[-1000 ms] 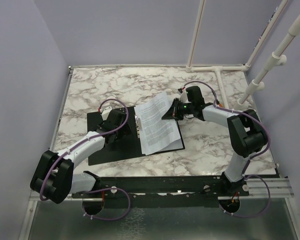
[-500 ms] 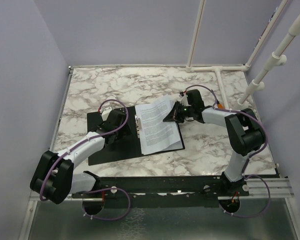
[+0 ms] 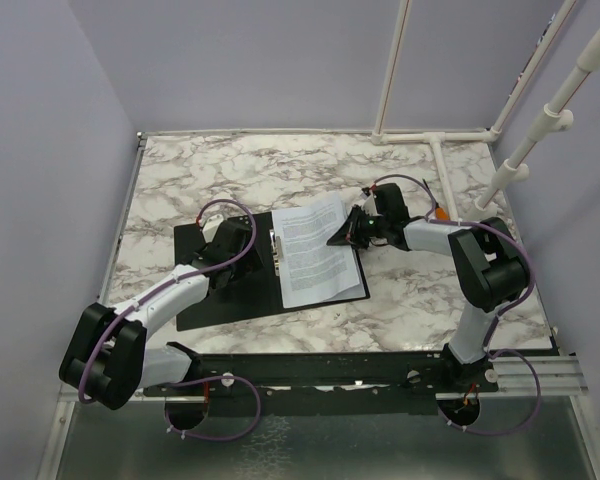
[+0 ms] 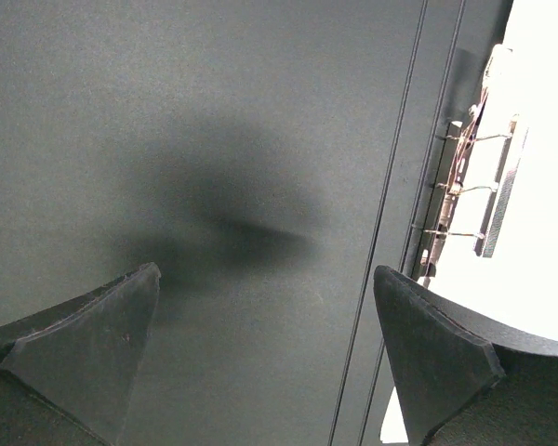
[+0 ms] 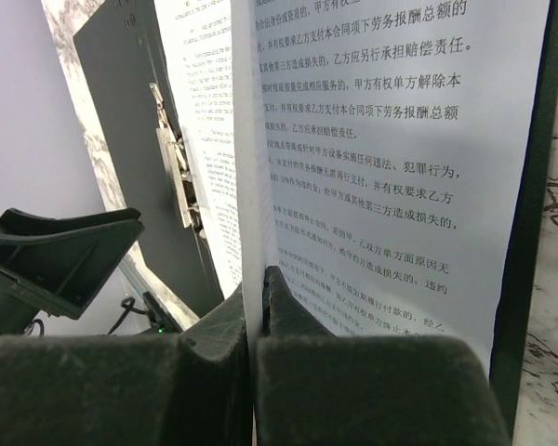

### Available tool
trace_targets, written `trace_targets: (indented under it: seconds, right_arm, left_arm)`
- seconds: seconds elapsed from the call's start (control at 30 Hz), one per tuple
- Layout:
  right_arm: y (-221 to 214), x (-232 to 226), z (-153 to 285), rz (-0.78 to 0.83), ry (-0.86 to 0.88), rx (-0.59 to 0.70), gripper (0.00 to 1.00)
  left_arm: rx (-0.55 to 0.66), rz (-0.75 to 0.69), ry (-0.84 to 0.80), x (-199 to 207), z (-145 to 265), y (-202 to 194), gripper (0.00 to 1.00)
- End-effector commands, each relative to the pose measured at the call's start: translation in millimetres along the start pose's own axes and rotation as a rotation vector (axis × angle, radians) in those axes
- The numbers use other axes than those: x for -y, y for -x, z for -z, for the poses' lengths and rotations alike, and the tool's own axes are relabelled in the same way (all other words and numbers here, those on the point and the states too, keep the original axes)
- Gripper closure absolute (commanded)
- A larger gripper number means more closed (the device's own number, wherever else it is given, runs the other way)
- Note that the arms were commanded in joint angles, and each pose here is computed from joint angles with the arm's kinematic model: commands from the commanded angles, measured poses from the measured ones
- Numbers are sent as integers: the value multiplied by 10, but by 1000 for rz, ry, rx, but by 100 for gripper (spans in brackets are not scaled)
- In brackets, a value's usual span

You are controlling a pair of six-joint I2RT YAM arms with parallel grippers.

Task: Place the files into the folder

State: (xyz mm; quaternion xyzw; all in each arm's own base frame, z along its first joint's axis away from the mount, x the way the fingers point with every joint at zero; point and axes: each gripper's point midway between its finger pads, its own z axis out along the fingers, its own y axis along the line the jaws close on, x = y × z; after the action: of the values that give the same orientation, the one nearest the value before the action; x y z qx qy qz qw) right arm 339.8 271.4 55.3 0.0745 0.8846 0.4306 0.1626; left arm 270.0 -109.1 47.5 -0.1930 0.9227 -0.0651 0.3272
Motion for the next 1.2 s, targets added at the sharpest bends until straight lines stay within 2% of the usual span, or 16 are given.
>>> trace_targets:
  seconds: [0.0,0.23,0.5,0.63,0.93,1.17]
  right_arm:
    - [33,105,-32,-6,-28,28,99]
    - [31,160,-23,16,-54,30,92]
    - [33,126,-4,57,-50,12,90]
    - [35,117,6,67,-49,10,80]
    - [86,151,66,92,-106,30,47]
    - [227,254,217,134,-238,90,32]
  left_arm:
    - [10,6,-18,10,30,19,2]
    - [11,8,-19,10,33,19,2]
    - [10,7,-21,16,31,21,2]
    - [14,7,-22,17,37,30,2]
    - [22,8,-29,31,54,53,2]
    - [37,13,-36,44,85,97,2]
